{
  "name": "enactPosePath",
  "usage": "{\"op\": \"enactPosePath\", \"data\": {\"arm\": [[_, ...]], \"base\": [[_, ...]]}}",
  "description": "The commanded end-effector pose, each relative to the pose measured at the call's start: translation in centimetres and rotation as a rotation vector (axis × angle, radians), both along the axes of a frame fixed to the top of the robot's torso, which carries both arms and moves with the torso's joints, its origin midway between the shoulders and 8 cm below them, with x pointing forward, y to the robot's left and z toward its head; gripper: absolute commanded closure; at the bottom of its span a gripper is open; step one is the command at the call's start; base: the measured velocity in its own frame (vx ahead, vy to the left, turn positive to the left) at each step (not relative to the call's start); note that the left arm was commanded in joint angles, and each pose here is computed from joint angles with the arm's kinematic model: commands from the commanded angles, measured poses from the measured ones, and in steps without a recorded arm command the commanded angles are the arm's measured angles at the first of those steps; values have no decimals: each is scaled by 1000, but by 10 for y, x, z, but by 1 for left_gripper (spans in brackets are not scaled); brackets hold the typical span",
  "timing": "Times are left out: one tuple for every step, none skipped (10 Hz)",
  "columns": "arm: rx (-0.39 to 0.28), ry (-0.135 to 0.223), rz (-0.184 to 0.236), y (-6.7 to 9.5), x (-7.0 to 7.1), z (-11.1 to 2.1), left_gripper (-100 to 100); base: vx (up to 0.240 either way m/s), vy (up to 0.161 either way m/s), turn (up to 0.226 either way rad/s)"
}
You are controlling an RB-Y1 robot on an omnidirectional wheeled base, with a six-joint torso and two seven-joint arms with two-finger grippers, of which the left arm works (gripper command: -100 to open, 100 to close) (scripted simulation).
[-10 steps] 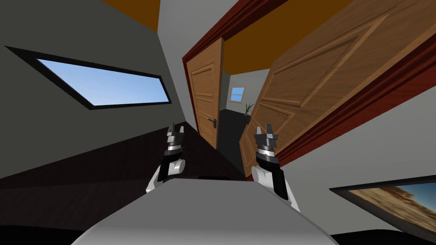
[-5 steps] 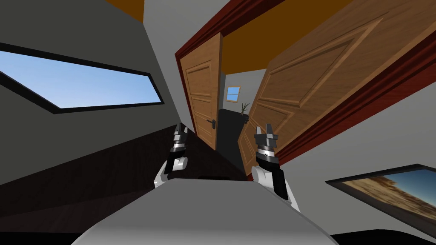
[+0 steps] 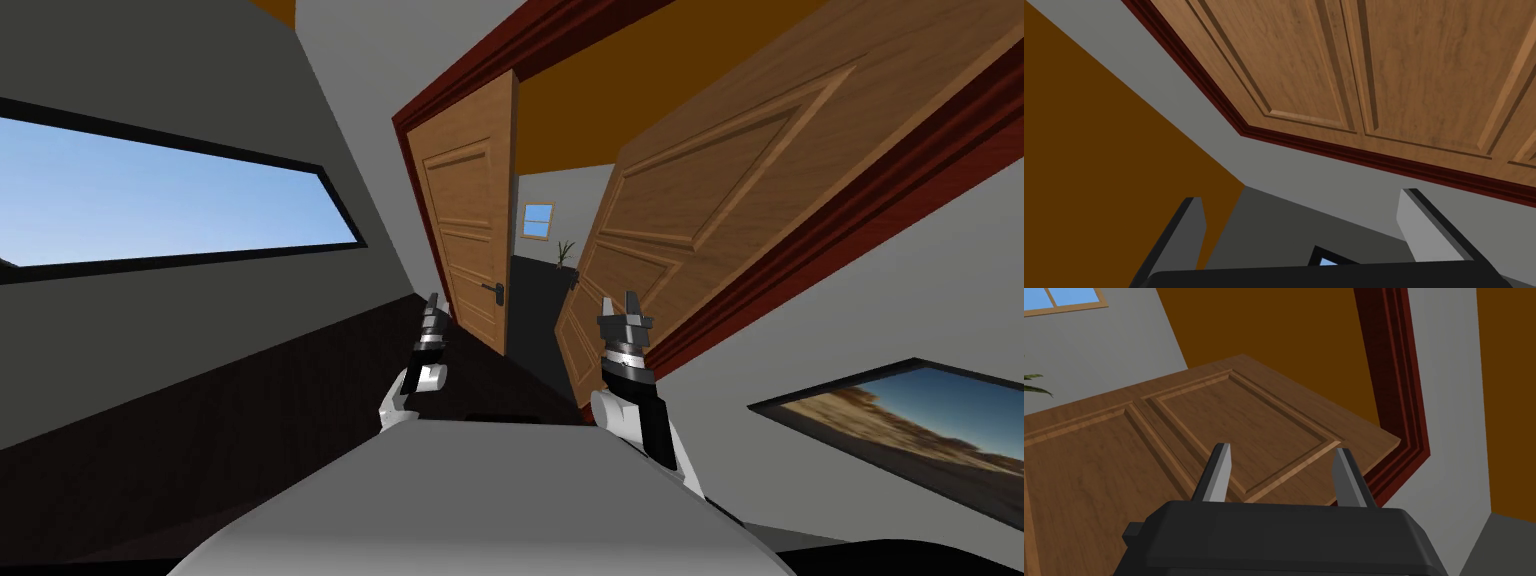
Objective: Push the door open
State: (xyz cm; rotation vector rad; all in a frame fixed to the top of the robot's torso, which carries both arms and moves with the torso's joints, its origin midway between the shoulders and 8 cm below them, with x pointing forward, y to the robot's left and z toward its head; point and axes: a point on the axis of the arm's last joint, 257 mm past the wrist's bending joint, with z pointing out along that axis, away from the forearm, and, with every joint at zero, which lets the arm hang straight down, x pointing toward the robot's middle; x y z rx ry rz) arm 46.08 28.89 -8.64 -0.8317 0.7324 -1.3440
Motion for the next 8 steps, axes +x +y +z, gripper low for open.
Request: {"op": "enactPosePath", "data": {"arm": [[3,33,-6,-3,12,-13,-100],[3,57,-9,-5,20,-23,-100],[5,72,-13,-8,27,-28,-100],[7,89,-17,-10,35,-35,-100],[7,111,-21,-13,42,-44,-100],[8,137,-25,-15,50,-55,-100],[8,157,-30,-18,57,-63,-100],[10,176,-34,-22,63,-70,-100]], "base": [[76,106,-200],[67,142,-169],[77,137,-175],[64,142,-187],[49,142,-164],[29,132,-175],[32,114,-183],[40,107,-186]]}}
